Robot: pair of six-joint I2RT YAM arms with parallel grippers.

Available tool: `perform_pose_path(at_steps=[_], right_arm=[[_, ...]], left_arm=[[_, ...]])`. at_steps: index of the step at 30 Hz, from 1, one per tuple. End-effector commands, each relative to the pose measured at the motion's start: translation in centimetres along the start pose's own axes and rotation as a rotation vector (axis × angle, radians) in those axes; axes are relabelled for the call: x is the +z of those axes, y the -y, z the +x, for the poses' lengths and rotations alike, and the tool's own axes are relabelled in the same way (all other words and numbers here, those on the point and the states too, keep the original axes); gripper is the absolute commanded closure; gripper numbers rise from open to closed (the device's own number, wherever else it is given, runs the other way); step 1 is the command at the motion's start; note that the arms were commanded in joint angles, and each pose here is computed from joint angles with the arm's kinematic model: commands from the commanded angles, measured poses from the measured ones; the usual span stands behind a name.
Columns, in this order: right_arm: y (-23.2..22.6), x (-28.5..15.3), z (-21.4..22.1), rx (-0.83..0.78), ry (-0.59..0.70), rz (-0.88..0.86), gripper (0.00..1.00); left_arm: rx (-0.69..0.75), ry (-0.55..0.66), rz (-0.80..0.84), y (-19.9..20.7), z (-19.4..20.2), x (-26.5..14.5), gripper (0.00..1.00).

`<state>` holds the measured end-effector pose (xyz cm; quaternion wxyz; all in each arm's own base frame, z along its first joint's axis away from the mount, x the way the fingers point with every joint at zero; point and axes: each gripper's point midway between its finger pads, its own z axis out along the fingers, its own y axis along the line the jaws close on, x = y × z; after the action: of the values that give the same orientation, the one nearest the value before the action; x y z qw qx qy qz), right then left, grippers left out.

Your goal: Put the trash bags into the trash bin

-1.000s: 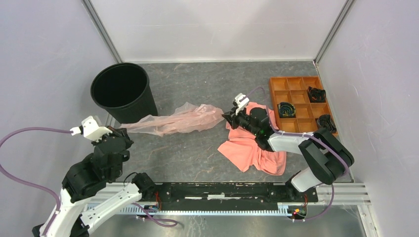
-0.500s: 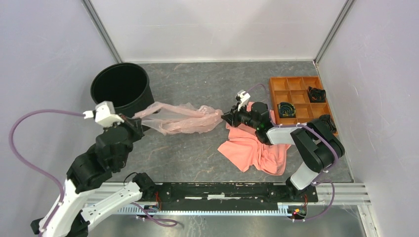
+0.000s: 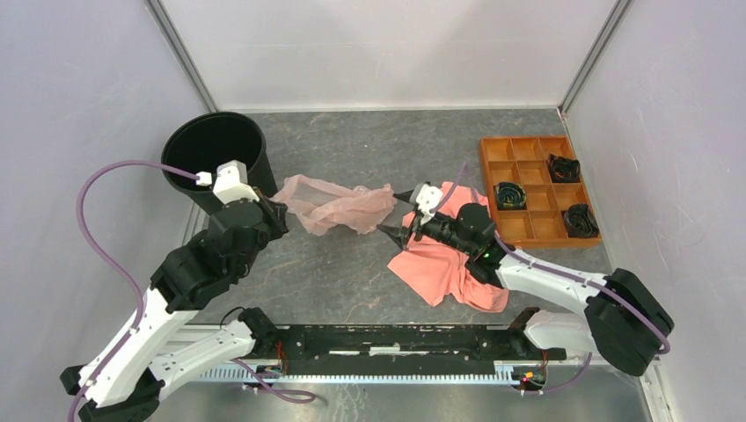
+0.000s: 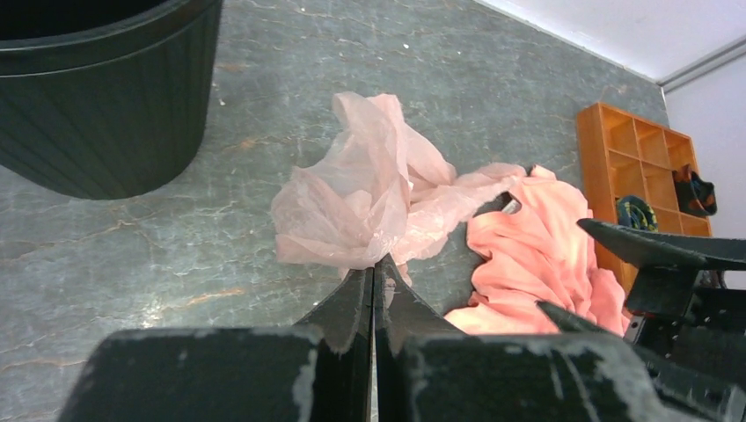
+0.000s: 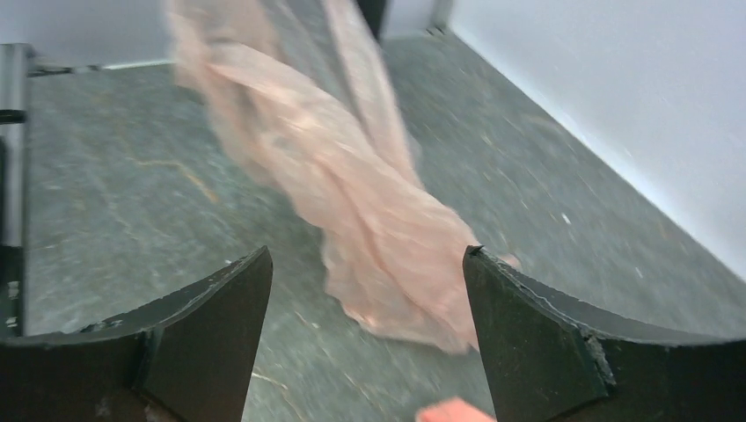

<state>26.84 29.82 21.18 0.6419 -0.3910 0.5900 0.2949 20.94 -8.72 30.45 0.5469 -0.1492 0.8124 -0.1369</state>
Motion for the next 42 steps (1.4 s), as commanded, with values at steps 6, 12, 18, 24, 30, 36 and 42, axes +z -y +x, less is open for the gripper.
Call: perform_pose_path(at_steps=[6,12,18,24,30,36,42], right_arm=[[-4.5,6.2,-5.3,-0.205,0.18,-0.256,0.14],[-4.1,10.6,-6.3,-0.282,0.148,-0.282,0.16],[-5.8,12.5,-3.8,-0.297,0.091,-0.345,0.21],[-5.8,12.4,-3.3,-0.302,0.066,-0.341,0.27],[-5.5,12.3,-2.2,-0.279,0.051,-0.313,0.42],[-4.9,11.4,-2.4,-0.256,0.091,-0.246,0.61],[-4.7,10.6,-3.8,-0.217,0.124,-0.221,0.95]], left_arm=[[0.035,-0.02,0.075,2.7,0.0,1.2,0.98],[0.056,-0.025,0.09,3.0,-0.3,0.9,0.98],[0.05,-0.017,0.1,2.9,-0.5,0.5,0.98],[0.049,-0.017,0.101,2.6,-0.5,0.2,0.98],[0.025,-0.006,0.116,2.5,-1.0,-0.5,0.98],[0.015,-0.003,0.114,2.2,-1.1,-0.8,0.98],[0.006,0.014,0.067,1.1,-1.1,-0.7,0.98]])
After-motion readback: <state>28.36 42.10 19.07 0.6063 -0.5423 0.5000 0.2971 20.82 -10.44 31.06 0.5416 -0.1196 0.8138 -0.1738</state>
